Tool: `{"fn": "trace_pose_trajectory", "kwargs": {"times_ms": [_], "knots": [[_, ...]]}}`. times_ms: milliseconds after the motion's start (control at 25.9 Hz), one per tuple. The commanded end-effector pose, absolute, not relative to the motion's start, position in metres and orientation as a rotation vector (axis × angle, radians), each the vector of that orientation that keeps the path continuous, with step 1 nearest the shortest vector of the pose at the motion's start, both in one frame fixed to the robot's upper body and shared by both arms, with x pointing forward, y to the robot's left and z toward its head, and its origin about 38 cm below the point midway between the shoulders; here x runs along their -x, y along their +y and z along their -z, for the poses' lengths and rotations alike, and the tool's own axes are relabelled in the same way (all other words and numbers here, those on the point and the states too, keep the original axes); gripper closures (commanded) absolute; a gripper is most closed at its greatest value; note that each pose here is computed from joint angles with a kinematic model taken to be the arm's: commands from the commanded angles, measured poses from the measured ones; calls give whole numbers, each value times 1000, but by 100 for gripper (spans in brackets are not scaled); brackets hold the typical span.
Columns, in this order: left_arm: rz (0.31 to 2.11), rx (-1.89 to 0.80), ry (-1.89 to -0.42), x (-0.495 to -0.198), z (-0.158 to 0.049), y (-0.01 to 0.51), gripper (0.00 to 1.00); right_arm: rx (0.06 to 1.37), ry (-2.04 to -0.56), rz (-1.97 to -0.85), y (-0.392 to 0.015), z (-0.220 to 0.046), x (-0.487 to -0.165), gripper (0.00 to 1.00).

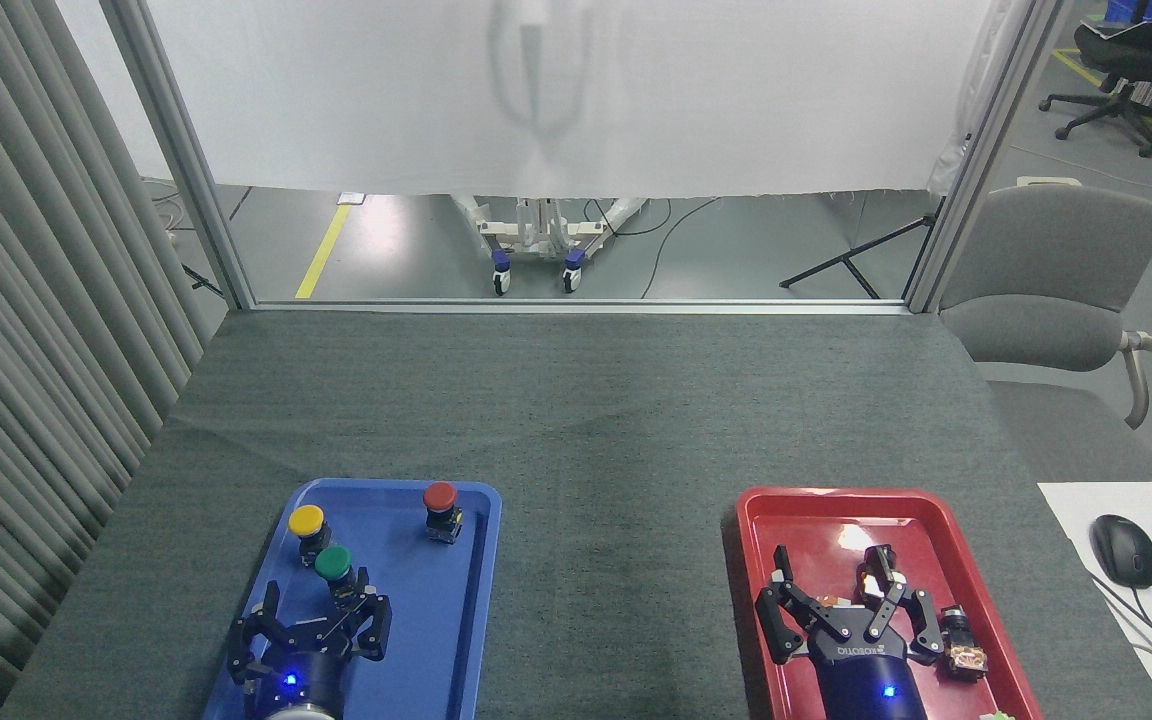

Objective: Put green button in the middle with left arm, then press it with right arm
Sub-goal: 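Close the left gripper around the green button and lift it, then carry the green button to the table middle and release it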

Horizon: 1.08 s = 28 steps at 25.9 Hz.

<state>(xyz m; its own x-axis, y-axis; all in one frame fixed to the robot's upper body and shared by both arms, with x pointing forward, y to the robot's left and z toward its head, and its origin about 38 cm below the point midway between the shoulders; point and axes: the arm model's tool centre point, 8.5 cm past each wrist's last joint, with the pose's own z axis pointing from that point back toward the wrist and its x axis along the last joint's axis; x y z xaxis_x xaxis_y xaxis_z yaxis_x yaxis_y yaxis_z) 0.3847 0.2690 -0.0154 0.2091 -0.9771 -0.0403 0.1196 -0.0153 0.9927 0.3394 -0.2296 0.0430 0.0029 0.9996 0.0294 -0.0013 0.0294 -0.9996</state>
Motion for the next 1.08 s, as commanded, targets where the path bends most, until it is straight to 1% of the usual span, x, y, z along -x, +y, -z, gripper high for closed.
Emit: {"fn": "trace_pose_trajectory", "kwargs": {"times_ms": [0, 116, 309, 425, 503, 580, 619, 696, 773, 890, 967, 1044], "knots": [[1128, -1226, -950, -385, 19, 268, 1, 1188, -1210, -1196, -232, -40, -334, 0], [1131, -1219, -956, -390, 17, 267, 2, 1187, -1203, -1196, -233, -40, -334, 0], [1163, -1181, -981, -401, 21, 261, 20, 1185, -1199, -1201, -232, -39, -333, 0], [1172, -1172, -984, -403, 23, 260, 36, 1176, -1190, -1209, -233, -34, -328, 0], [1195, -1152, -1001, -404, 23, 254, 52, 1179, -1195, -1210, -234, -35, -327, 0], [1216, -1135, -1022, -404, 24, 249, 74, 1182, -1195, -1210, -235, -35, -327, 0], [1219, -1131, -1026, -404, 24, 249, 81, 1184, -1194, -1212, -236, -35, -327, 0], [1228, -1133, -1025, -403, 25, 250, 91, 1183, -1193, -1215, -236, -35, -327, 0], [1240, -1137, -1034, -402, 23, 254, 99, 1183, -1193, -1215, -236, -35, -327, 0], [1292, -1107, -1100, -399, 20, 252, 100, 1183, -1190, -1213, -236, -36, -328, 0], [1318, -1100, -1197, -396, 6, 245, 100, 1177, -1192, -1216, -235, -35, -327, 0], [1382, -1064, -1366, -393, -17, 225, 100, 1173, -1196, -1218, -232, -35, -327, 0]]}}
